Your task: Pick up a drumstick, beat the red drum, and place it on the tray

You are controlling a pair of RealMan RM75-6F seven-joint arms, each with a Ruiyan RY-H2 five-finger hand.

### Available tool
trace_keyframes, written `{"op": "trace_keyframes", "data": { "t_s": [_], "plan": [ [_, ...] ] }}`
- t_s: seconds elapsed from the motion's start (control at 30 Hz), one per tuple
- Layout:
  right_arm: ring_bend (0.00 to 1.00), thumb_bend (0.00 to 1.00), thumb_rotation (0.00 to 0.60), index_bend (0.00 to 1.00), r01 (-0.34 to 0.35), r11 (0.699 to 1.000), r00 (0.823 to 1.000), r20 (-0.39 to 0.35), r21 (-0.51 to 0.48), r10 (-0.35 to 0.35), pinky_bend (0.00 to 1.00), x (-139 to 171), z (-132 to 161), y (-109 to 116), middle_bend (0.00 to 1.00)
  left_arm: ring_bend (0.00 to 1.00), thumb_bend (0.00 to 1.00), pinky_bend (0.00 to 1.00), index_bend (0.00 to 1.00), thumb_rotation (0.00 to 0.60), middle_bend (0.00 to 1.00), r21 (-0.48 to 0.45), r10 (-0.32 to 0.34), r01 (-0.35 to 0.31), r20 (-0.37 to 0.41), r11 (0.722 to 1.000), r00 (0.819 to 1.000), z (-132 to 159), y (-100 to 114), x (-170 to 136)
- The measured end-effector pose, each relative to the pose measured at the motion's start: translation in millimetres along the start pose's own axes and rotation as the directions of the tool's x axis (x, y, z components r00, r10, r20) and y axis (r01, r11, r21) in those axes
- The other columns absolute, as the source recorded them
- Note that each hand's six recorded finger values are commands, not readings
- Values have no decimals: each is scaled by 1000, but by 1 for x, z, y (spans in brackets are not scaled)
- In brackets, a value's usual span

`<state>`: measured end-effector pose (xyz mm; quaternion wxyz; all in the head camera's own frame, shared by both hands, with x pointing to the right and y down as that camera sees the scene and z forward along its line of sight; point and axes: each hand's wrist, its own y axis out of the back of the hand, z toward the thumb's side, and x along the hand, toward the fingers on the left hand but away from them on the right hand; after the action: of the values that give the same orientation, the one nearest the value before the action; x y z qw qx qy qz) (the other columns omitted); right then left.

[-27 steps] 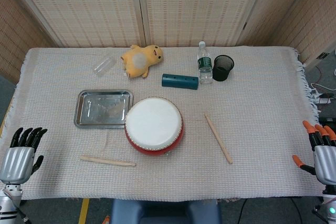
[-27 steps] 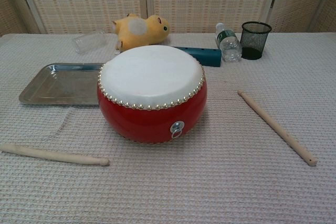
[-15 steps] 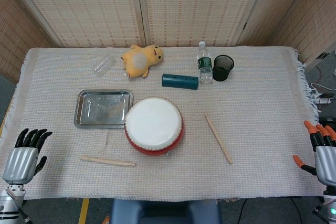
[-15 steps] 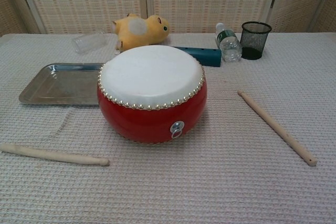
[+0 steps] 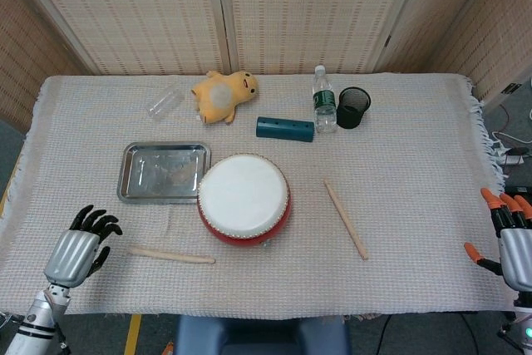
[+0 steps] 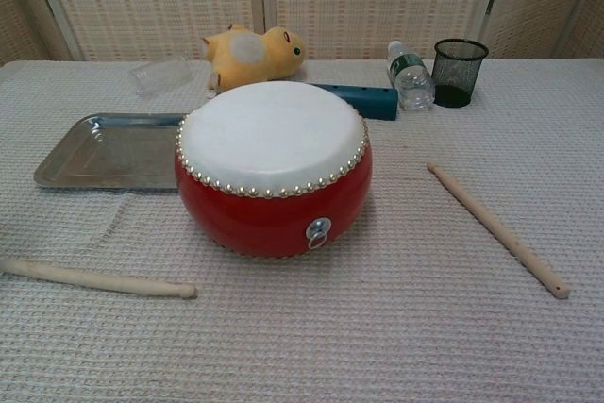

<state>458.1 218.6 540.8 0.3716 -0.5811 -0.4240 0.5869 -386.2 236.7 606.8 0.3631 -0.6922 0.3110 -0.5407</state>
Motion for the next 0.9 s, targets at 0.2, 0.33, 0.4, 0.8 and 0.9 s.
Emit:
{"op": "trace_keyframes", "data": {
  "t_s": [0.2, 0.33, 0.4, 0.8, 0.9],
  "plan": [
    [19, 197, 600, 0, -3, 1000, 1000, 8, -5, 3, 88, 1, -3, -1, 142, 150, 345, 86, 424, 600, 259, -29, -121, 123, 66, 992, 990, 31, -32, 16],
    [19, 196, 600, 0, -10, 1000, 1000, 11, -9, 10, 88, 2, -4, -2, 142, 136, 322, 80, 419, 600, 251, -52, -185, 191, 109, 980, 977, 57, -54, 26],
    [19, 197, 600, 0, -11, 1000, 1000, 10, -11, 11, 88, 2, -4, -2, 142, 132, 321, 78, 420, 600, 248, -50, -201, 207, 116, 977, 973, 64, -61, 29],
    [16, 196, 600, 0, -20, 1000, 1000, 11, -24, 21, 80, 1, -7, -5, 142, 0, 314, 0, 435, 600, 133, -60, -195, 202, 106, 978, 975, 98, -86, 41],
    [7, 196, 600, 0, -22, 999, 1000, 11, -29, 23, 64, 2, -8, -5, 142, 0, 316, 0, 437, 600, 109, -49, -188, 194, 100, 980, 977, 101, -90, 43]
  ]
}}
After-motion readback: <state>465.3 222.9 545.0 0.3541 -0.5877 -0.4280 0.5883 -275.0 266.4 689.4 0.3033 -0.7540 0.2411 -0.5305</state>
